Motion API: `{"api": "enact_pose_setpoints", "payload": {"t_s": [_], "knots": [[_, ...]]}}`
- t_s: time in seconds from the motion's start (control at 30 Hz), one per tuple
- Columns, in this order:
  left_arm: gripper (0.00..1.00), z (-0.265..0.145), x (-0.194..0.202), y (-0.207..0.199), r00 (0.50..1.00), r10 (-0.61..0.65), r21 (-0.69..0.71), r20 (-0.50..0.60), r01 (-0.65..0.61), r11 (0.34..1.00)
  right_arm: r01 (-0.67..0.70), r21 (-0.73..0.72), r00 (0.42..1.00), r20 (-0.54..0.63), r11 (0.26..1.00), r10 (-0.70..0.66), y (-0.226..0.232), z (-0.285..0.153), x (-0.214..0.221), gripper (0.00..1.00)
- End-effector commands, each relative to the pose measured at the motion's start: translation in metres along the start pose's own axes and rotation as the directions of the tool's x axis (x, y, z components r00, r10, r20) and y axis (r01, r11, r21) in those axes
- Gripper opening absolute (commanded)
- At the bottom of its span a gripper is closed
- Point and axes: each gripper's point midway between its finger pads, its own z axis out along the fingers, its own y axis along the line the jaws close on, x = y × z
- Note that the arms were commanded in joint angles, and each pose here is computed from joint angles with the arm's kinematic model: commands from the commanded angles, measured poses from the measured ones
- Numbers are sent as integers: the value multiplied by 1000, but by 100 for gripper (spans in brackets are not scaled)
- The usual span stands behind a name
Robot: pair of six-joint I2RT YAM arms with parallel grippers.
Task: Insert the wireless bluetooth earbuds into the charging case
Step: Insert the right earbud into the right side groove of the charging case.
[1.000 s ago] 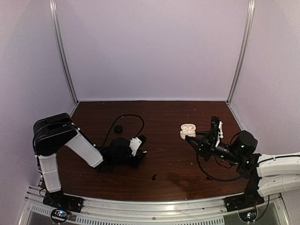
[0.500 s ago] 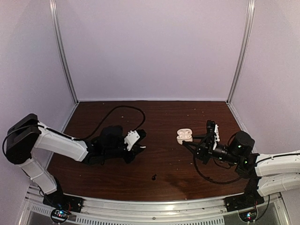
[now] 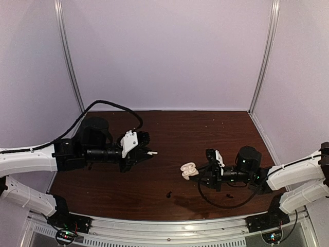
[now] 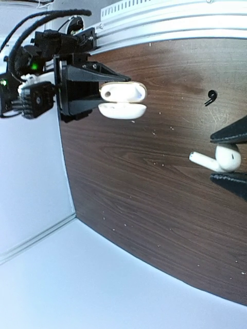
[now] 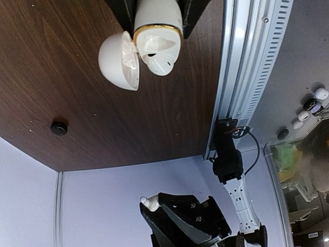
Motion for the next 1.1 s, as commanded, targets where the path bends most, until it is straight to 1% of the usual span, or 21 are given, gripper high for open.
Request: {"api": "enact_pose_setpoints", "payload": {"t_s": [0.0, 0.17, 0.37, 0.47, 0.6, 0.77, 0.97, 1.07], "knots": [[8, -5, -9, -22, 995, 101, 101, -20, -99, 990, 43, -166, 998, 43, 985, -36, 19, 11, -17, 0], [8, -3, -21, -38, 987, 163, 169, -2, -160, 972, -6, -255, 1000, -7, 967, 5, 25, 23, -6, 0], [8, 7, -22, -57, 969, 245, 237, -23, -233, 943, -35, -310, 999, -38, 950, 24, 32, 34, -3, 0], [7, 9, -24, -62, 964, 265, 253, -14, -253, 934, -50, -335, 997, -65, 941, 30, 36, 41, -1, 0], [7, 13, -25, -70, 958, 287, 274, -4, -275, 921, -81, -352, 996, -70, 933, 60, 39, 45, 1, 0], [7, 20, -21, -78, 943, 332, 298, -31, -308, 904, -108, -375, 993, -81, 921, 84, 46, 49, 2, 0], [7, 26, -22, -88, 933, 360, 326, -27, -332, 885, -136, -393, 990, -92, 909, 108, 51, 52, 3, 0], [7, 30, -19, -91, 922, 384, 335, -42, -349, 875, -140, -399, 990, -89, 906, 114, 53, 53, 2, 0]]}}
